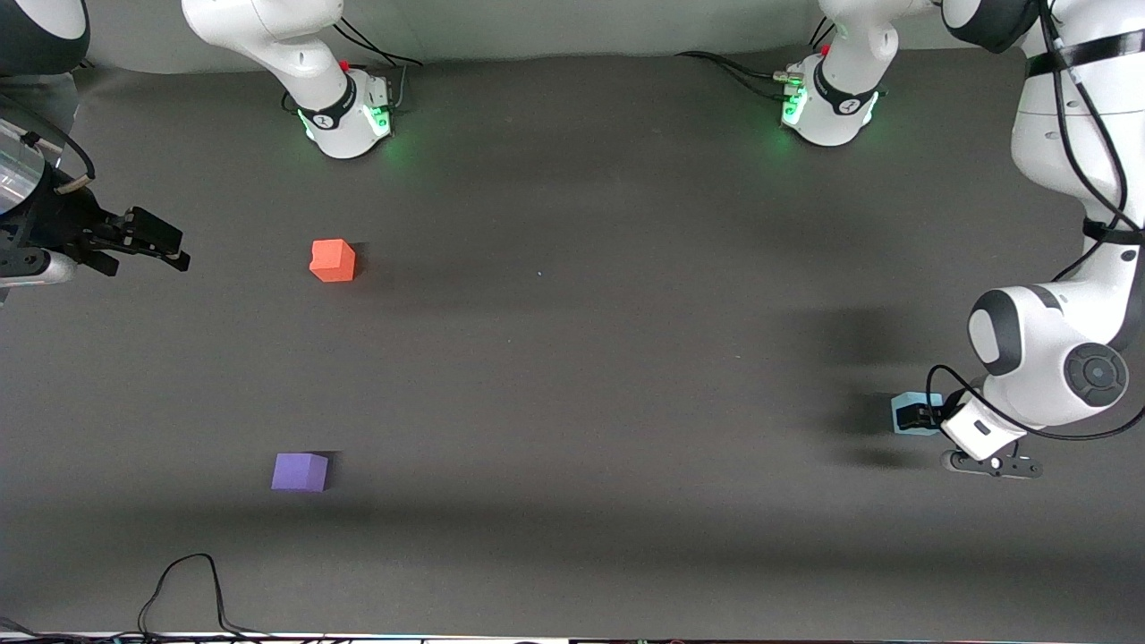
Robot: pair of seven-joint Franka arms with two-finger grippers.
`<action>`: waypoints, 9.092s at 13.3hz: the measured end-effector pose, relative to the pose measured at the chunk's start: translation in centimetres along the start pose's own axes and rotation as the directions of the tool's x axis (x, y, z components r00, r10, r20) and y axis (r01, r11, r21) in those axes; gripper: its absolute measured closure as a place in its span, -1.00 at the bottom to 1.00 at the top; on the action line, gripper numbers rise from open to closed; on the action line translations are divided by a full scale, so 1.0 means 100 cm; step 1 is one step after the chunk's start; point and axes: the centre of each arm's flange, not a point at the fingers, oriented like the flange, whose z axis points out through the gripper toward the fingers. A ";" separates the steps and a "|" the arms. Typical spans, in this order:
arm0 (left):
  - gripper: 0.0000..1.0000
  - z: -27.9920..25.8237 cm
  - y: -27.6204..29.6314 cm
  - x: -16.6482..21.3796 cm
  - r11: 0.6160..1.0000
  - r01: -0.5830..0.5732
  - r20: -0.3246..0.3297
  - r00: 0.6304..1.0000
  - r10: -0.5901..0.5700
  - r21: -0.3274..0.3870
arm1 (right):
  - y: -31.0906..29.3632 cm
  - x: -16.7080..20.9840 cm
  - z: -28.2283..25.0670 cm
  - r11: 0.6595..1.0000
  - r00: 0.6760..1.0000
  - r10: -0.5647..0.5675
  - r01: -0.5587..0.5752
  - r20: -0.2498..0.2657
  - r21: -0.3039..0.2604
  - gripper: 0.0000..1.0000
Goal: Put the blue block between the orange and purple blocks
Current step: 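Reach the left gripper down to the light blue cube and grasp it, then carry the blue cube to the table middle and open the left gripper, then withdraw the left gripper while the right gripper reaches the blue cube, then lower the right gripper onto the blue cube and close it, then carry the blue cube with the right gripper toward the orange cube, then lower the blue cube between the orange and purple cubes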
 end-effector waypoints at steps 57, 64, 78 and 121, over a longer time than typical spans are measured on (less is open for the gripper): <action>-1.00 -0.282 0.316 0.016 0.972 0.233 0.094 0.969 -0.228 -0.037 | -0.043 0.013 0.035 0.997 0.994 -0.081 0.082 0.070 -0.009 -1.00; -1.00 -0.335 0.097 -0.022 0.994 0.107 0.062 0.992 -0.107 -0.003 | -0.202 -0.007 0.073 0.975 0.969 -0.215 0.208 0.122 0.074 -1.00; -1.00 -0.408 0.087 -0.085 0.997 0.079 -0.007 0.997 -0.079 -0.004 | -0.425 -0.060 0.363 0.991 0.991 -0.134 0.134 0.023 0.000 -1.00; -1.00 -0.406 0.087 -0.099 0.997 0.071 0.016 0.997 -0.071 -0.002 | 0.000 -0.023 0.396 0.999 0.996 -0.019 0.023 0.084 -0.041 -0.39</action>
